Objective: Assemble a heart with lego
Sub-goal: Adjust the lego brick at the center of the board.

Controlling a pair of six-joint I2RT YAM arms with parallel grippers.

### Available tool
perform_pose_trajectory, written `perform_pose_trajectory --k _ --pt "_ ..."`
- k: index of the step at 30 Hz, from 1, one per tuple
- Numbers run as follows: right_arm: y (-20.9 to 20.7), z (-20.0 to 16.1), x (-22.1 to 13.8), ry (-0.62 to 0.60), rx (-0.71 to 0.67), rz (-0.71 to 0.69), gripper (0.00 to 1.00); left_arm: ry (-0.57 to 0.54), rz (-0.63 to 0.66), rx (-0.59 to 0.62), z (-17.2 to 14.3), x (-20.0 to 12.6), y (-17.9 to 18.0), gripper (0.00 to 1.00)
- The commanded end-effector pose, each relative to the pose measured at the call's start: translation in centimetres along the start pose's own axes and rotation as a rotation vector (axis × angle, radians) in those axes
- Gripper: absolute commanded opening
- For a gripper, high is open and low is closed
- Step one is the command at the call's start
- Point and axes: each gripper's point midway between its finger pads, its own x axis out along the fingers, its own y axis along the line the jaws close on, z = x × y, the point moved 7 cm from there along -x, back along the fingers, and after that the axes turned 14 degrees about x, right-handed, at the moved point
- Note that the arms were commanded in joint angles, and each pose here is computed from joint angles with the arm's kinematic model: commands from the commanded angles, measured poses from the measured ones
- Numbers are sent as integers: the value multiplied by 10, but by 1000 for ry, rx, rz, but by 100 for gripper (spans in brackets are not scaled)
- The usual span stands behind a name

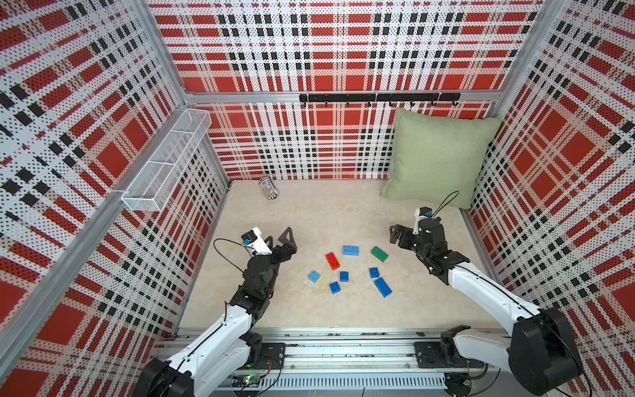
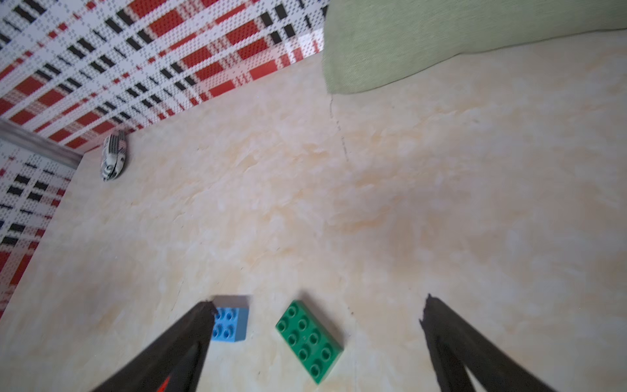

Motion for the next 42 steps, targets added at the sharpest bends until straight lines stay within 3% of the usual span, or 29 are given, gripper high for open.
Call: perform_pose_trajectory --k 1,8,18,28,42 --pt "7 -29 1 123 -44 -27 100 235 53 72 -39 -7 -3 91" --pt "40 -73 -4 225 -107 16 100 479 -75 -42 -102 -36 -36 87" --pt "44 -90 -1 238 -89 33 100 563 -133 -201 -139 -36 -46 85" --pt "40 -84 -9 205 -109 19 100 575 -72 -108 -145 -9 -46 79" --pt "35 -86 -13 211 -134 6 100 583 -141 -1 -134 25 -57 77"
